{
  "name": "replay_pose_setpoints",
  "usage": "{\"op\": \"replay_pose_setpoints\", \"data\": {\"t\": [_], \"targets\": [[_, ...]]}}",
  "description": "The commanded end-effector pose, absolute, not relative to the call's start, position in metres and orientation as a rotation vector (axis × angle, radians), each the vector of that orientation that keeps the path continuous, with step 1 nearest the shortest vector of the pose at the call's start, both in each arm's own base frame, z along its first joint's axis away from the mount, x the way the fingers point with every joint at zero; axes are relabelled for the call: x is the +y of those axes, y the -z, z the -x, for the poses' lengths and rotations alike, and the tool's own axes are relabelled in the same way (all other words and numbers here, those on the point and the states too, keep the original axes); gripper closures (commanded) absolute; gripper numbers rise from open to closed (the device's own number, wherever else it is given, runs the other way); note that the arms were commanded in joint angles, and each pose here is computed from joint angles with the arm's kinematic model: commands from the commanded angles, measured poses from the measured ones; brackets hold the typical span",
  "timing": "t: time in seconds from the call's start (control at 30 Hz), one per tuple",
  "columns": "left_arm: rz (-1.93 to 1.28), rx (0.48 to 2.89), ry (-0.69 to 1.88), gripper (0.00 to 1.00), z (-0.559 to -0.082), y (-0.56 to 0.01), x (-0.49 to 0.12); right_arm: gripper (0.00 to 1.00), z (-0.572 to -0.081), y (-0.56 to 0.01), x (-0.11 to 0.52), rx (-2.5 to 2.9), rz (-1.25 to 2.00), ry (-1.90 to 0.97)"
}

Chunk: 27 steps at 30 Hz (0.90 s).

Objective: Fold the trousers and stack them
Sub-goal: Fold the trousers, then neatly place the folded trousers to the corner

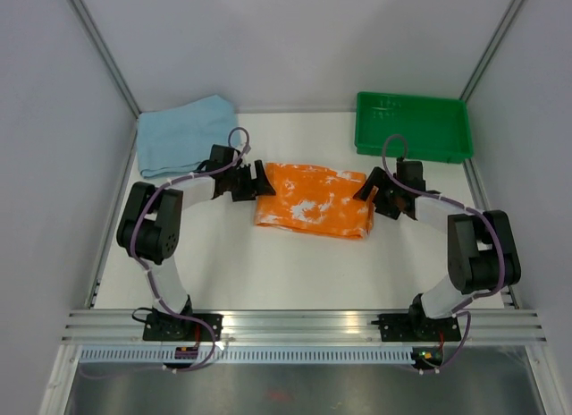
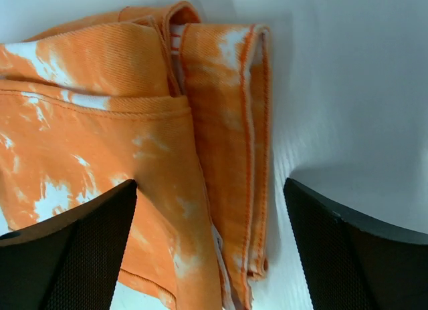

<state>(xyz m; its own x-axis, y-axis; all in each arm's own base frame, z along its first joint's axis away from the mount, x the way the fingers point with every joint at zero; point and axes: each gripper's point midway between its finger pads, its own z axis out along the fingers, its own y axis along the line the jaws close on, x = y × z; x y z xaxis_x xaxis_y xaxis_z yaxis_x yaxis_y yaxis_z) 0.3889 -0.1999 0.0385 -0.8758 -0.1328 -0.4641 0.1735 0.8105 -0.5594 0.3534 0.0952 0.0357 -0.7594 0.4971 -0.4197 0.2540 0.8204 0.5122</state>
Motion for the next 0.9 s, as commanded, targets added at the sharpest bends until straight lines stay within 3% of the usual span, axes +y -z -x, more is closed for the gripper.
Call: {"op": "replay_pose_setpoints", "data": {"t": [0.0,0.17,0.27,0.33,0.37,0.43,0.47,0.5,0.67,0.87], "targets": [[-0.004,2.465,0.860,0.13,-0.398,-0.037,-0.203,0.03,-0.368,-0.029,0.112,2.421,-0.499,-0.694],[0.027,2.446,0.940,0.19,-0.405,-0.033,-0.214,0.10,-0.367,-0.006,0.121,2.502,-0.475,-0.656],[0.033,2.450,0.967,0.26,-0.403,-0.030,-0.217,0.21,-0.364,0.002,0.120,2.532,-0.480,-0.624],[0.035,2.461,0.979,0.36,-0.401,-0.027,-0.218,0.44,-0.362,0.002,0.124,2.541,-0.462,-0.646],[0.034,2.464,0.979,0.51,-0.400,-0.026,-0.217,0.78,-0.355,0.006,0.124,2.575,-0.470,-0.645],[0.044,2.478,0.968,0.71,-0.399,-0.023,-0.216,0.99,-0.354,0.006,0.125,2.584,-0.459,-0.638],[0.046,2.474,0.960,0.89,-0.400,-0.026,-0.214,1.00,-0.350,0.008,0.127,2.608,-0.443,-0.637],[0.049,2.476,0.933,0.97,-0.402,-0.028,-0.211,1.00,-0.350,0.007,0.130,2.613,-0.427,-0.645],[0.076,2.412,0.839,0.98,-0.426,-0.066,-0.187,1.00,-0.383,-0.039,0.169,2.532,-0.253,-0.689],[0.161,2.177,0.706,0.98,-0.481,-0.166,-0.116,1.00,-0.463,-0.130,0.243,2.314,-0.090,-0.848]]}}
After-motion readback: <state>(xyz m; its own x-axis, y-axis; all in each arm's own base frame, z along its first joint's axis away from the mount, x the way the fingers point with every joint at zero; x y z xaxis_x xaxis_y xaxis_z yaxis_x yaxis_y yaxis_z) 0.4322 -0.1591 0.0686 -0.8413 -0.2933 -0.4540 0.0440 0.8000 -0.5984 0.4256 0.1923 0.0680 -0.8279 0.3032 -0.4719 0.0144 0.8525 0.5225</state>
